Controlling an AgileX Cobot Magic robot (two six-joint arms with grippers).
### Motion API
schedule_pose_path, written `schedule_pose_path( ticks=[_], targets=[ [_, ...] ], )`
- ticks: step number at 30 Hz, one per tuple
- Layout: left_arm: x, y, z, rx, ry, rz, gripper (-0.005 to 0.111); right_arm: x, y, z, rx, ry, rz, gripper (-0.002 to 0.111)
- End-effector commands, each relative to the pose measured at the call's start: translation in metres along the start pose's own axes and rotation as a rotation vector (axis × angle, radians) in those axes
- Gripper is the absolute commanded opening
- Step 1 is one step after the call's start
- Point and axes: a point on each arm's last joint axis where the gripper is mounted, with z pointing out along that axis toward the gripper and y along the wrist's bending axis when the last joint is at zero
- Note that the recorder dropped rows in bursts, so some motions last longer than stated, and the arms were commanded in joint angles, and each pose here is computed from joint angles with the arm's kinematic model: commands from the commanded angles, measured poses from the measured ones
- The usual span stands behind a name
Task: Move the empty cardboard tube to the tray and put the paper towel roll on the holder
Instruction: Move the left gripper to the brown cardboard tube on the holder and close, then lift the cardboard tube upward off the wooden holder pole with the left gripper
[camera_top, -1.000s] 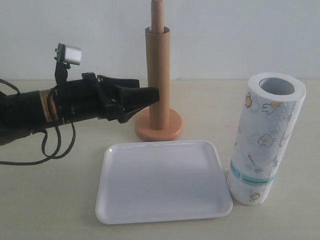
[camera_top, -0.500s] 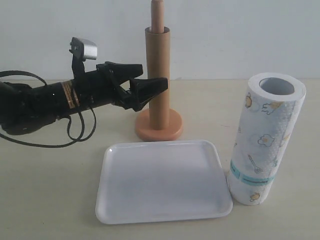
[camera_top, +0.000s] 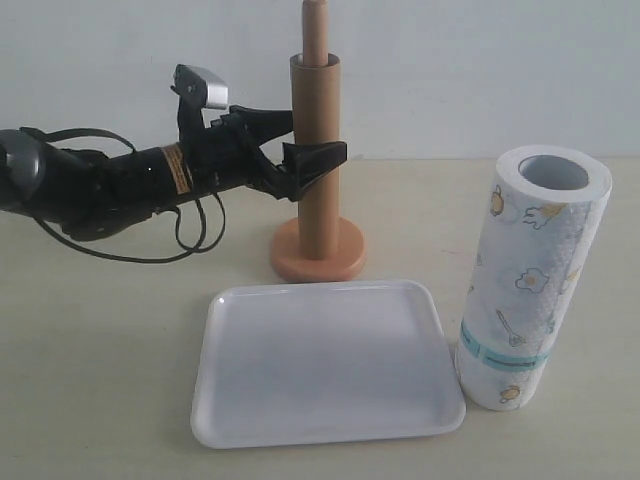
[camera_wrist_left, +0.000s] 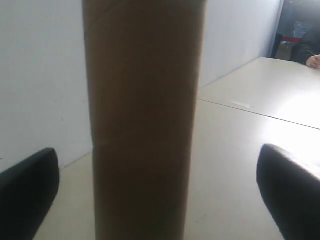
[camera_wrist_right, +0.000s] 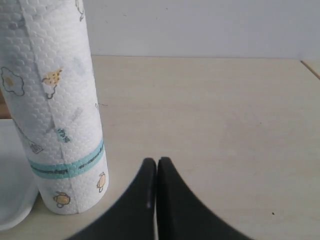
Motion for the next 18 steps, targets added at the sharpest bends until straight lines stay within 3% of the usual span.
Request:
schedule_pose_path(
  ticks=[1,18],
  targets=[
    [-0.001,0.006,0.011,0.001,-0.027,0.009,0.110,-0.001,0.000,0.000,0.004,-0.015,-0.002,0.000],
    [-0.002,0.000,0.026,0.047,-0.073,-0.006,0.110,-0.001,0.000,0.000,0.004,-0.015,-0.002,0.000]
  ],
)
